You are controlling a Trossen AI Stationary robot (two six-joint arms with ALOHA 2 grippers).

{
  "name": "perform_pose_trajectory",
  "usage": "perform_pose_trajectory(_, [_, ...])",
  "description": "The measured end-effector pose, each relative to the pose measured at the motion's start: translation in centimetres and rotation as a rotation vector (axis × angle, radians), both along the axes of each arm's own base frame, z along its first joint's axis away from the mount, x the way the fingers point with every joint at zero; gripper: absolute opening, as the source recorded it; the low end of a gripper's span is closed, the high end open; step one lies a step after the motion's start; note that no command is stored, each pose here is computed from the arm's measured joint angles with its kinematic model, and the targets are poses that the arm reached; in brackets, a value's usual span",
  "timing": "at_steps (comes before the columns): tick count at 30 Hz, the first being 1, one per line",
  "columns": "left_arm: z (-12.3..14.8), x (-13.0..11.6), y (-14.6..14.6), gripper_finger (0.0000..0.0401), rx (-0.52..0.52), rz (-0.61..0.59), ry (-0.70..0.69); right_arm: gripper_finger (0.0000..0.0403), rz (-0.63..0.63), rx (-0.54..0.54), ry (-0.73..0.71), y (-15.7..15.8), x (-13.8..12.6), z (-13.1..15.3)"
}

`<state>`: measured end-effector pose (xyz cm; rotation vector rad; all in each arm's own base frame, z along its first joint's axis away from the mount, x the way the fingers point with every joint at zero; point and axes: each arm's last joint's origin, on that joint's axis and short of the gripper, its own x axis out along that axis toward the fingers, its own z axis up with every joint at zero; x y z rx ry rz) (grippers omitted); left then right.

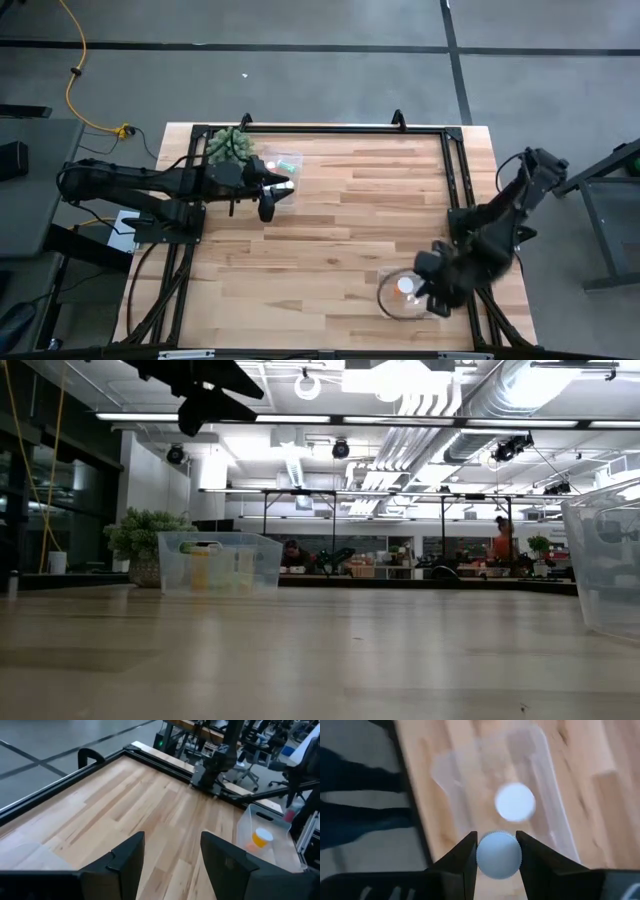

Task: Pick and place medicine bottles into bin by pill shape (circle, oval)
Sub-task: Put the blue capsule bottle into the bottom transparent bin

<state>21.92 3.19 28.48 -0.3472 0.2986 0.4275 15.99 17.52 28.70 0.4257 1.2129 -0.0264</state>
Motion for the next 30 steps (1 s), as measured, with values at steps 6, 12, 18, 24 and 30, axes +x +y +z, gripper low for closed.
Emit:
perform_pose_trajectory(6, [0.0,0.0,0.0,0.0184,-0.001,0.02,-0.003,0.0104,-0.045,-0.21,0.001,3.0,-1.6,-2.9])
perform_pose_trajectory(12, [0.0,0.0,0.1,0.0184,0.003,0.03,-0.002,0.0104,-0.034,-0.365,-0.018,5.3,-1.7,-6.1])
perform_pose_trajectory(18, [0.0,0.0,0.1,0.0184,0.006,0.044,-0.003,0.0104,-0.104,-0.412,0.054,6.5,-1.3,-8.9])
perform_pose_trajectory(24, [0.0,0.0,0.1,0.0184,0.006,0.044,-0.003,0.0104,-0.161,-0.387,0.076,6.8,-1.2,-9.4])
perform_pose_trajectory(30, [0.0,0.0,0.1,0.0184,0.006,0.043,-0.003,0.0104,-0.202,-0.329,0.063,6.8,-1.2,-10.6])
